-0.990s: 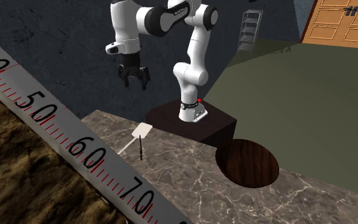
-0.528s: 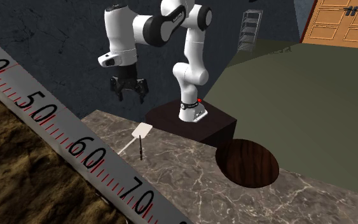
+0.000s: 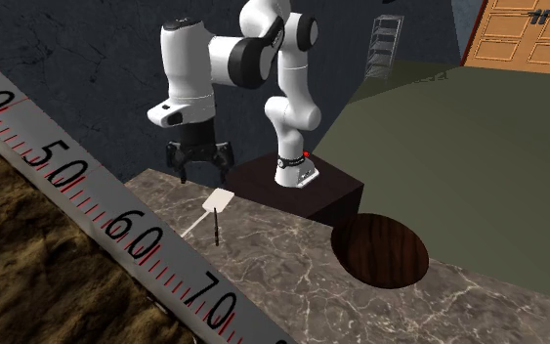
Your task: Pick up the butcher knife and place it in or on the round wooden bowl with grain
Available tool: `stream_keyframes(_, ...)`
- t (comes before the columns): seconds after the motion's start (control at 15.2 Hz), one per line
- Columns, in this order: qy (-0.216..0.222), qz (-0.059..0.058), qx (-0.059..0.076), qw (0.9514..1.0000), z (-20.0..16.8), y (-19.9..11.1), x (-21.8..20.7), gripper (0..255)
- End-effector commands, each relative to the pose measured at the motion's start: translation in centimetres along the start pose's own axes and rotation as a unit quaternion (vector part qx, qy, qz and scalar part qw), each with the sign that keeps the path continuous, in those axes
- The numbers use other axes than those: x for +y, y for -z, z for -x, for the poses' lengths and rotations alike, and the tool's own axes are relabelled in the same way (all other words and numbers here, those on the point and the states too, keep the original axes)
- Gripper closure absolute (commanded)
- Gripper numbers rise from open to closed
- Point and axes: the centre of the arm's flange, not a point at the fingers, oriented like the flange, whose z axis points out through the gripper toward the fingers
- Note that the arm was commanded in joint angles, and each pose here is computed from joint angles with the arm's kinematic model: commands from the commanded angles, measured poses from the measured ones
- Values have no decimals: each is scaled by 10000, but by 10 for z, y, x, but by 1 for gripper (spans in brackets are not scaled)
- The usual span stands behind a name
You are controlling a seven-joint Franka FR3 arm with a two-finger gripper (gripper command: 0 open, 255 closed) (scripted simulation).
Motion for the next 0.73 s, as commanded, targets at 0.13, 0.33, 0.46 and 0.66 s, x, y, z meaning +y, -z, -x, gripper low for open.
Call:
stream_keyframes(0.13,556,34,78,9984,-48,-13,-20,0)
stream_keyframes(0.33,968,59,132,9952,-81,-20,-39,0)
stream_keyframes(0.46,1097,67,149,9938,-91,-27,-45,0)
stream_keyframes(0.66,1097,67,149,9938,-91,-43,-45,0)
